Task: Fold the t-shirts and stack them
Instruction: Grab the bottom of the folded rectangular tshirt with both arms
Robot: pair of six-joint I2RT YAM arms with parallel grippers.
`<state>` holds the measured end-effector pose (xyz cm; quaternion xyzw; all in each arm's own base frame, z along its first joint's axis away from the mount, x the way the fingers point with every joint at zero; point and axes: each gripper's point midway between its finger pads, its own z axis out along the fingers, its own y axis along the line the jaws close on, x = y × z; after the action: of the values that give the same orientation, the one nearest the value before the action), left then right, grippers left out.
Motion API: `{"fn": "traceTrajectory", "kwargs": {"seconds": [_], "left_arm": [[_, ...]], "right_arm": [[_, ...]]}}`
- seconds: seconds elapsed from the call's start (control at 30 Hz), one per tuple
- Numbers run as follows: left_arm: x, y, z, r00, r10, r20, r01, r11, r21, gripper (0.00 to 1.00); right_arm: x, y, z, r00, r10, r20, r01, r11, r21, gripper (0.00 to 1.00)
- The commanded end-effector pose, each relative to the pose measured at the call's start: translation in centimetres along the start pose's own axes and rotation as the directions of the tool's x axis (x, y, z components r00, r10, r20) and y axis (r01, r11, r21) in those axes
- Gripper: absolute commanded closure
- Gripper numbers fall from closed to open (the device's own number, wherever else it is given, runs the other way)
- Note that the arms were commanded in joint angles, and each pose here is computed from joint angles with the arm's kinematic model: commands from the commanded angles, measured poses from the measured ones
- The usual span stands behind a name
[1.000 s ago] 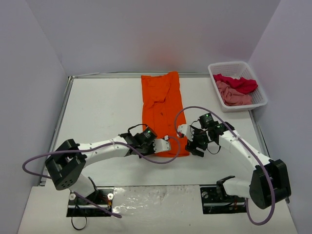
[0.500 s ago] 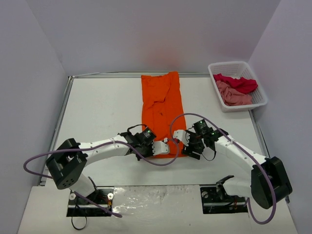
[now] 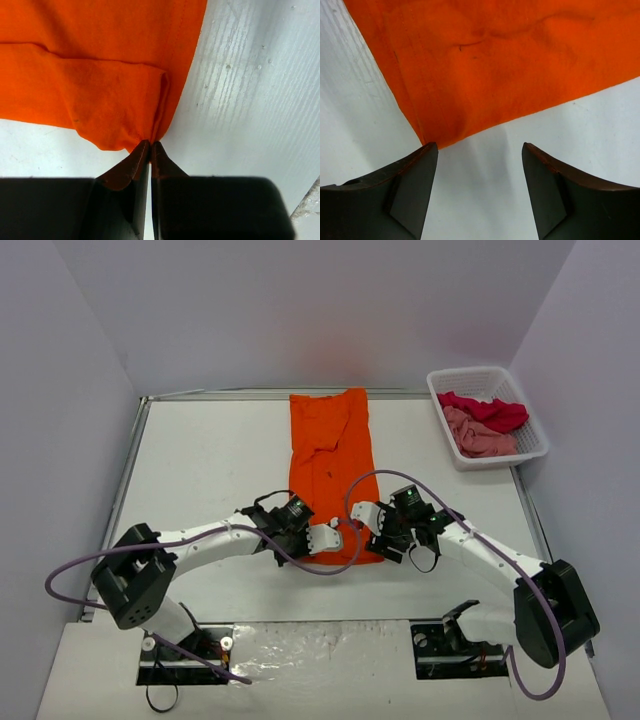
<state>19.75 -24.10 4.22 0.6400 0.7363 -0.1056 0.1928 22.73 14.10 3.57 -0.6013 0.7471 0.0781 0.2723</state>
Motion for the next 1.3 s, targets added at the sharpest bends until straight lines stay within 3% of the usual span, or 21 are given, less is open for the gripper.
{"fn": "traceTrajectory", "kwargs": {"seconds": [0.0, 0.4, 0.97, 1.27], "left_arm": [[-3.2, 2.7, -2.7, 0.992, -0.044, 0.122, 0.055, 0.995, -0.086, 0.98], [-3.7, 3.7, -5.0, 0.981, -0.064, 0.184, 0.088, 0.988, -0.125, 0.98], [-2.9, 4.2, -4.3, 0.982, -0.094, 0.165, 0.113, 0.987, -0.114, 0.98], [-2.7, 4.5, -4.3, 0.980, -0.106, 0.166, 0.126, 0.985, -0.115, 0.98]], "right_arm": [[-1.3, 1.9, 0.5, 0.998, -0.023, 0.064, 0.029, 0.996, -0.087, 0.36], [-3.6, 0.3, -0.7, 0.982, 0.059, 0.178, -0.039, 0.993, -0.110, 0.35], [-0.6, 3.8, 1.2, 0.998, -0.061, -0.006, 0.056, 0.948, -0.314, 0.42], [0.0, 4.7, 2.2, 0.995, -0.086, -0.042, 0.064, 0.926, -0.371, 0.49]]}}
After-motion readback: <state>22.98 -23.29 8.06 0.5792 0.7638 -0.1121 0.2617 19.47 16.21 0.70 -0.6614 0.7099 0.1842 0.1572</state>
